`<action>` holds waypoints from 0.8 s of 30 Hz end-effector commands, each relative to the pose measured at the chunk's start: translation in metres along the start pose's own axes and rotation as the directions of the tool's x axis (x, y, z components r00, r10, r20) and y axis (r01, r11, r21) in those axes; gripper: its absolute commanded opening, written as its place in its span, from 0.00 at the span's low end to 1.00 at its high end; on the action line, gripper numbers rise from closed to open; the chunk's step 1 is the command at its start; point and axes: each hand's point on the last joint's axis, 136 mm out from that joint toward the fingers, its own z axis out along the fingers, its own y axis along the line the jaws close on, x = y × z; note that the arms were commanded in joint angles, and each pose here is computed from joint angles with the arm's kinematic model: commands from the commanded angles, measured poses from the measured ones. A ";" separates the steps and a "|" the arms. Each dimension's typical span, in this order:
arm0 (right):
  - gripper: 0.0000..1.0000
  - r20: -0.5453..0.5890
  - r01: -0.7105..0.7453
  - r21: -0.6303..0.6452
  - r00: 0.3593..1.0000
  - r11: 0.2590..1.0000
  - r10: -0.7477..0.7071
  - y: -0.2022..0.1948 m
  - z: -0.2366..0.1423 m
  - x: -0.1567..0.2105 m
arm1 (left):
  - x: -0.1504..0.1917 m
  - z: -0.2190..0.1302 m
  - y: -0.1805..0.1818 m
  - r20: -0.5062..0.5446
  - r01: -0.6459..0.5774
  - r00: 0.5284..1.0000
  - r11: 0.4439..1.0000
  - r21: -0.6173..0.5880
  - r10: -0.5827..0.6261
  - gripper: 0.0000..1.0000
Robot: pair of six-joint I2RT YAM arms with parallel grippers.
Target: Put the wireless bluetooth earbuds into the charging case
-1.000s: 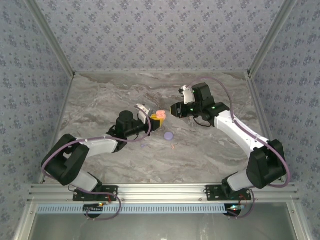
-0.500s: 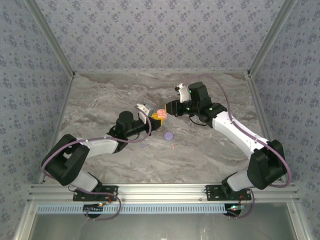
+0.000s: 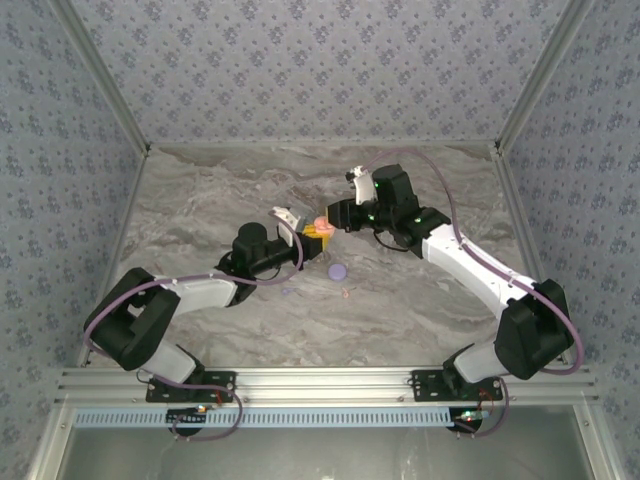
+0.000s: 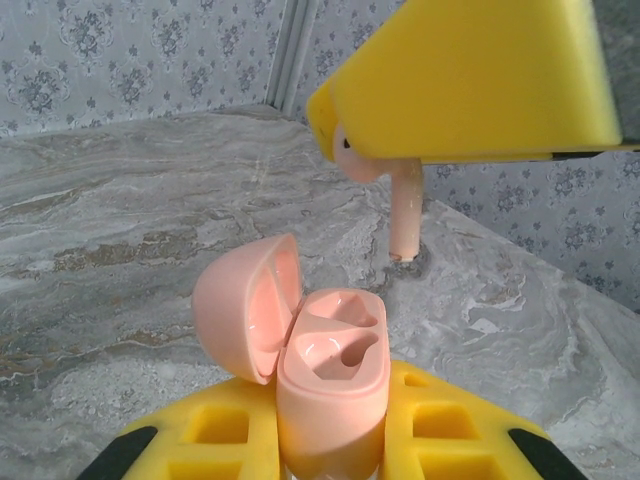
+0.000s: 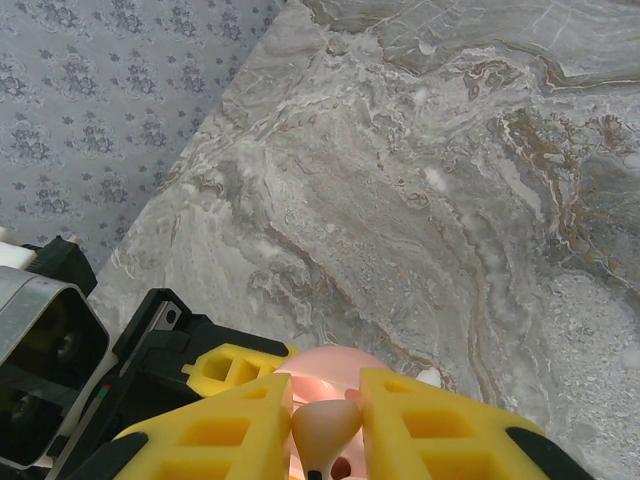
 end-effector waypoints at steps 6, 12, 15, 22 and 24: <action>0.25 0.033 0.005 0.002 0.999 1.000 -0.006 0.005 -0.001 -0.007 | -0.019 0.002 -0.006 0.067 0.007 0.998 1.000 0.016 -0.008 0.19; 0.25 0.025 0.004 0.000 1.000 1.000 -0.004 0.005 0.003 -0.005 | -0.020 0.003 -0.007 0.066 0.011 0.998 1.000 0.021 -0.012 0.19; 0.25 0.024 0.002 0.001 1.000 1.000 -0.002 0.004 0.005 -0.005 | -0.020 0.003 -0.007 0.066 0.015 0.998 1.000 0.023 -0.016 0.19; 0.25 0.016 0.000 0.008 1.000 1.000 0.000 0.002 0.008 -0.003 | -0.023 0.004 -0.007 0.073 0.028 0.997 0.999 0.021 -0.029 0.19; 0.25 0.015 -0.001 0.013 1.000 1.000 0.001 0.001 0.009 -0.002 | -0.024 0.004 -0.007 0.072 0.033 0.997 0.999 0.022 -0.034 0.19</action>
